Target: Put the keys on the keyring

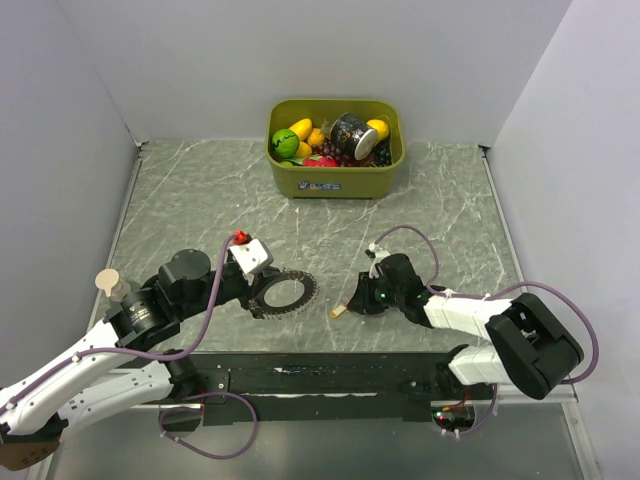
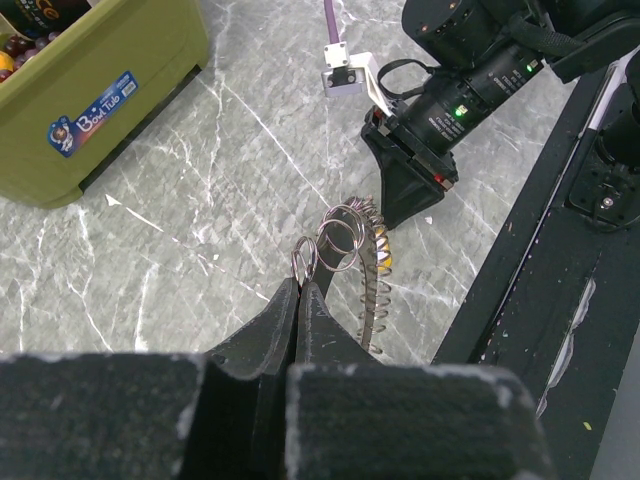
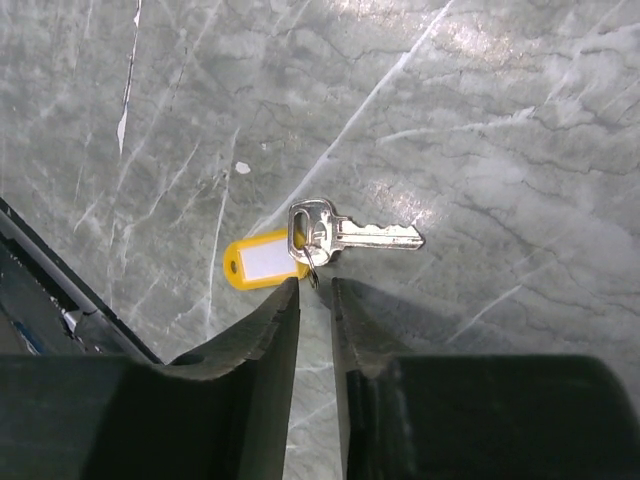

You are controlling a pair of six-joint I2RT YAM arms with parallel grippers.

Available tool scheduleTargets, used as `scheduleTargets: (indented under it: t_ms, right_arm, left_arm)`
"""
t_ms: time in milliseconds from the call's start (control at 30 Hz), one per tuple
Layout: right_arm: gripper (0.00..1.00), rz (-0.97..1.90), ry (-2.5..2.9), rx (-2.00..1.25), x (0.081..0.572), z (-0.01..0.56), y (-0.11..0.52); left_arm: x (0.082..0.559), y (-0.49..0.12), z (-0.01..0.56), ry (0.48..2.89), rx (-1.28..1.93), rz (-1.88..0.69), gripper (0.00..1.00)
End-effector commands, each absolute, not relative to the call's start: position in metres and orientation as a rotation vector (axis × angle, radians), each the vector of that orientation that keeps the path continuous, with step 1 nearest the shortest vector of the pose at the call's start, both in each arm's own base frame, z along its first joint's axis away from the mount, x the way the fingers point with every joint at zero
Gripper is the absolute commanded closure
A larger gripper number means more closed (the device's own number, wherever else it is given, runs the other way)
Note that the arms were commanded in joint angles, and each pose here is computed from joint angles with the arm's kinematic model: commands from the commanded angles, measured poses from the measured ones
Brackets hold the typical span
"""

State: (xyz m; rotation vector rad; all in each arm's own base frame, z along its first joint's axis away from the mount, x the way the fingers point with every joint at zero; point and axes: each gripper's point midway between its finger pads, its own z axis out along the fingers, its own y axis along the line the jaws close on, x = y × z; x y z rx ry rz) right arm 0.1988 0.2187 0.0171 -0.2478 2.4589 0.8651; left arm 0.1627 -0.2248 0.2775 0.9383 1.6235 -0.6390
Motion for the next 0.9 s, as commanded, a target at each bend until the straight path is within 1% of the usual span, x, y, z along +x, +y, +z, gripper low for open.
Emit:
scheduleTargets:
  t_ms: [0,100,167,200,300,433,633,867]
  right_arm:
    - [0.76,0.876,2.418,-0.241,0.211,0.022,0.224]
    - [0.78,0.89,2.427,-0.241,0.211,0.02,0.226]
    - [0.83,0.896,2.424,-0.238,0.213,0.02,0.228]
    - [0.89,0.9,2.426,-0.24,0.213,0.019,0.229]
    - [1.0,0.903,2.413,-0.241,0.214,0.022,0.229]
    - [1.0,0.881,2.391,-0.293,0.213,0.033,0.226]
    - [1.0,0.852,2.239,-0.445,0.218,0.08,0.224]
    - [1.0,0.832,2.08,-0.591,0.21,0.141,0.218]
  left_arm:
    - [0.166,-0.226,0.302,1.545,0.882,-0.657,0.99]
    - [0.166,-0.227,0.301,1.547,0.886,-0.657,0.99]
    - [0.167,-0.226,0.301,1.548,0.883,-0.655,0.99]
    - [0.167,-0.226,0.301,1.55,0.885,-0.653,0.99]
    - [0.167,-0.226,0.3,1.55,0.882,-0.653,0.99]
    - [0.167,-0.227,0.299,1.556,0.886,-0.656,0.99]
    - [0.167,-0.232,0.295,1.568,0.915,-0.663,0.99]
    - [0.169,-0.238,0.289,1.592,0.942,-0.661,0.99]
